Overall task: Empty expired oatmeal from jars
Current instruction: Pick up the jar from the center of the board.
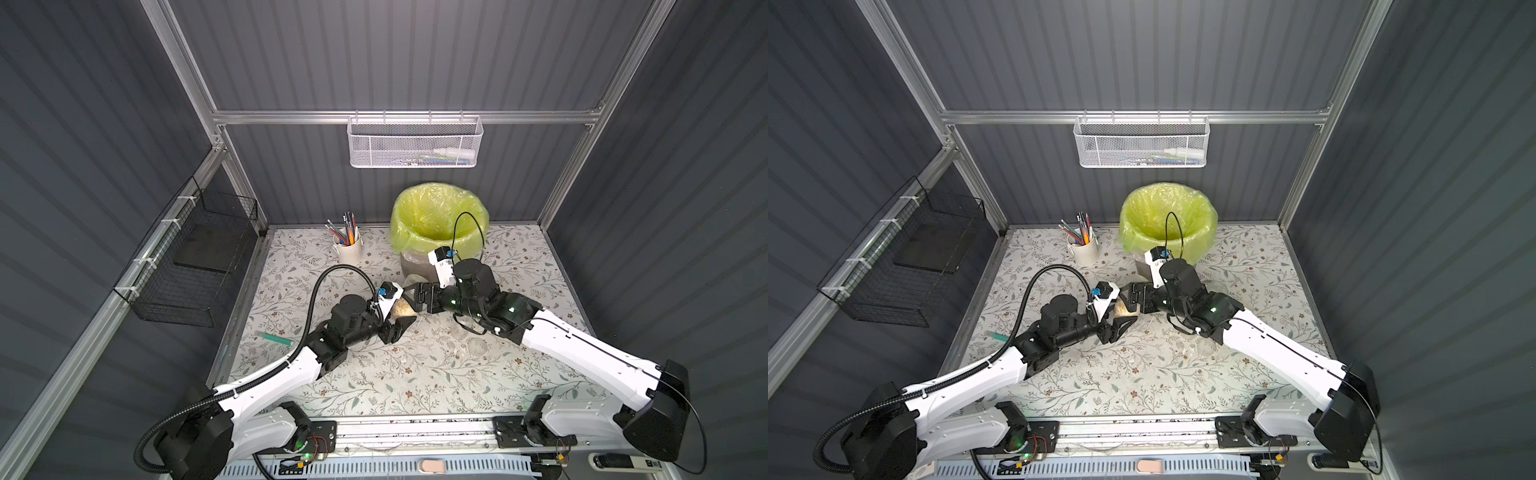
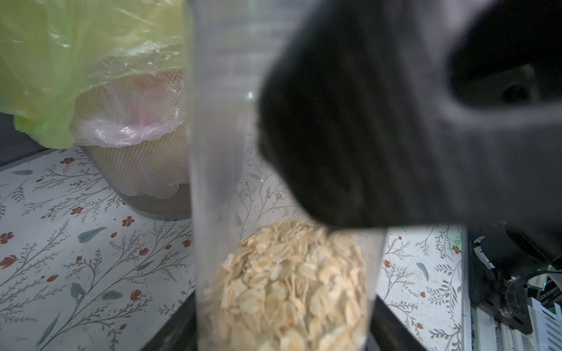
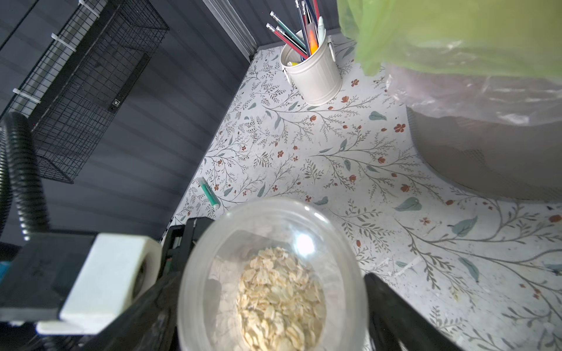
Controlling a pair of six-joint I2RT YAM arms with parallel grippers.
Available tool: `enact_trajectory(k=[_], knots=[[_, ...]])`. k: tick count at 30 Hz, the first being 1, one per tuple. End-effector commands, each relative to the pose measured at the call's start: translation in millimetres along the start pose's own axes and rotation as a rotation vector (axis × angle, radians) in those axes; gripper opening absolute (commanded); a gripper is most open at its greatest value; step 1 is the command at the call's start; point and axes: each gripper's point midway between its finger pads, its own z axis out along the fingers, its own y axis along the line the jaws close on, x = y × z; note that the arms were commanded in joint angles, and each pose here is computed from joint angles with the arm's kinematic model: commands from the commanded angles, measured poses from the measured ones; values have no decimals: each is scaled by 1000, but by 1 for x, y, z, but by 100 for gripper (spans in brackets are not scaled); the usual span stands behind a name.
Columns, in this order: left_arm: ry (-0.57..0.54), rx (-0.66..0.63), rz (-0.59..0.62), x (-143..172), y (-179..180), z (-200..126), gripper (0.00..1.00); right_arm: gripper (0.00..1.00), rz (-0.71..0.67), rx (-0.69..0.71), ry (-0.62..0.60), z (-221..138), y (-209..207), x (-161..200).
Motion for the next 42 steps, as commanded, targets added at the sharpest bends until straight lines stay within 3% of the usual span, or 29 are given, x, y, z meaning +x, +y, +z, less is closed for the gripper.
enact_trajectory(k=[1, 10, 12, 16, 19, 30, 42], knots=[[-77, -53, 53, -31, 6, -11, 24, 96, 14, 10, -32, -13, -2, -4], [-69, -211, 156, -34, 30, -19, 24, 99, 111, -20, -61, -53, 1, -13], [-81, -245, 175, -36, 36, -19, 25, 99, 186, 28, -18, -68, -13, -10], [-89, -284, 241, -41, 40, -13, 25, 95, 400, -4, -14, -105, -34, -18], [-100, -276, 280, -45, 39, -4, 25, 91, 465, -29, 57, -115, -35, -19], [-84, -196, 416, -52, 12, 32, 25, 80, 474, -20, 307, -80, -27, -31], [-95, -147, 467, -57, -6, 38, 25, 84, 411, 60, 443, -66, -42, -20]])
